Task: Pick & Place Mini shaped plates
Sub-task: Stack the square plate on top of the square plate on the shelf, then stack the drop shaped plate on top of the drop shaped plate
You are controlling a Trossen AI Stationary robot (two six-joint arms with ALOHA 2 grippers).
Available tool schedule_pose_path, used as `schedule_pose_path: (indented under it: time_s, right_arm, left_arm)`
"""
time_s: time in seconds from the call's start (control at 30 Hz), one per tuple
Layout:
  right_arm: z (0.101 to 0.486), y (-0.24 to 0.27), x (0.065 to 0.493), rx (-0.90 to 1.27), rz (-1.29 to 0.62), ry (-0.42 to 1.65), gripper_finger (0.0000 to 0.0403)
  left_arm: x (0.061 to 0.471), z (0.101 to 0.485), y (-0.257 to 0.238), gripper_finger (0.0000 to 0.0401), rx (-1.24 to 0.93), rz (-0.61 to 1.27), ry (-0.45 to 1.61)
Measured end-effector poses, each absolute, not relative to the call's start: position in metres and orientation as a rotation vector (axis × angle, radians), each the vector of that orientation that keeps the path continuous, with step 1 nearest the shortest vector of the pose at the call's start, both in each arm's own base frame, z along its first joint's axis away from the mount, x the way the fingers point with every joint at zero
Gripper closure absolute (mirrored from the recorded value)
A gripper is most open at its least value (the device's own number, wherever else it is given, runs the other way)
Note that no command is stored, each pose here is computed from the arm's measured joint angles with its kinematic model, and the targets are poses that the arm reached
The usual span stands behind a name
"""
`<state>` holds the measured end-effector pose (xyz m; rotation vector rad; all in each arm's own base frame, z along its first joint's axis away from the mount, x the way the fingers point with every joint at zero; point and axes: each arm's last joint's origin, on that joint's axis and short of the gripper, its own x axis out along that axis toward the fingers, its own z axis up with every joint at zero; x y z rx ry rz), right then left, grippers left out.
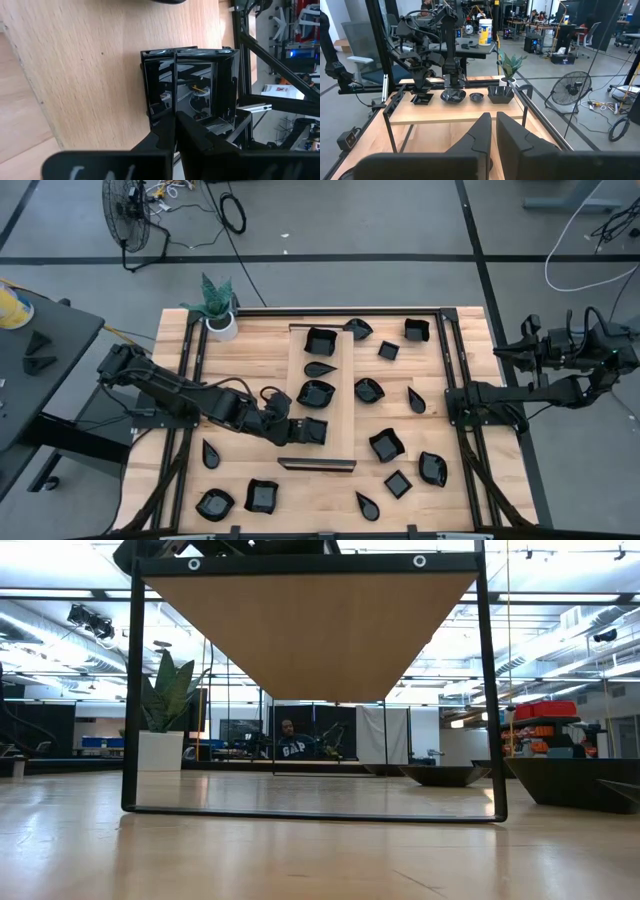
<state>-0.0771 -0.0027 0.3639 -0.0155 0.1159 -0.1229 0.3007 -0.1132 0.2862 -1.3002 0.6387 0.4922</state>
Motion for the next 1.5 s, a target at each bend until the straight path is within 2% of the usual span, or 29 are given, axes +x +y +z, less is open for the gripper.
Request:
schedule_pose_path:
  time_s: [0.17, 0.47, 0.67, 1.07, 1.23, 1.5]
  right_arm:
    - [0.364, -0.003, -0.077, -0.015, -0.123, 0.116, 0.0369]
    - [0.364, -0.003, -0.077, -0.015, -0.123, 0.116, 0.0369]
    - [0.364, -0.003, -0.077, -0.015, -0.123, 0.116, 0.0369]
    - [0.364, -0.003, -0.077, -0.015, -0.123, 0.116, 0.0369]
    - [0.364, -0.003, -0.077, -0.015, -0.123, 0.115, 0.0369]
    - [0.364, -0.003, -0.077, -0.015, -0.123, 0.115, 0.0369]
  left_arm:
    - [0.301, 0.287, -0.113, 0.0373, -1.294, 0.483, 0.638]
    - [0.301, 0.287, -0.113, 0.0305, -1.3, 0.491, 0.633]
    - [0.3, 0.286, -0.113, 0.0281, -1.258, 0.48, 0.649]
    - [0.264, 0.313, -0.101, 0.0279, -1.107, 0.436, 0.699]
    - [0.232, 0.321, -0.091, 0.0279, -0.976, 0.484, 0.809]
    - [0.2, 0.316, -0.089, 0.0279, -0.886, 0.589, 1.0]
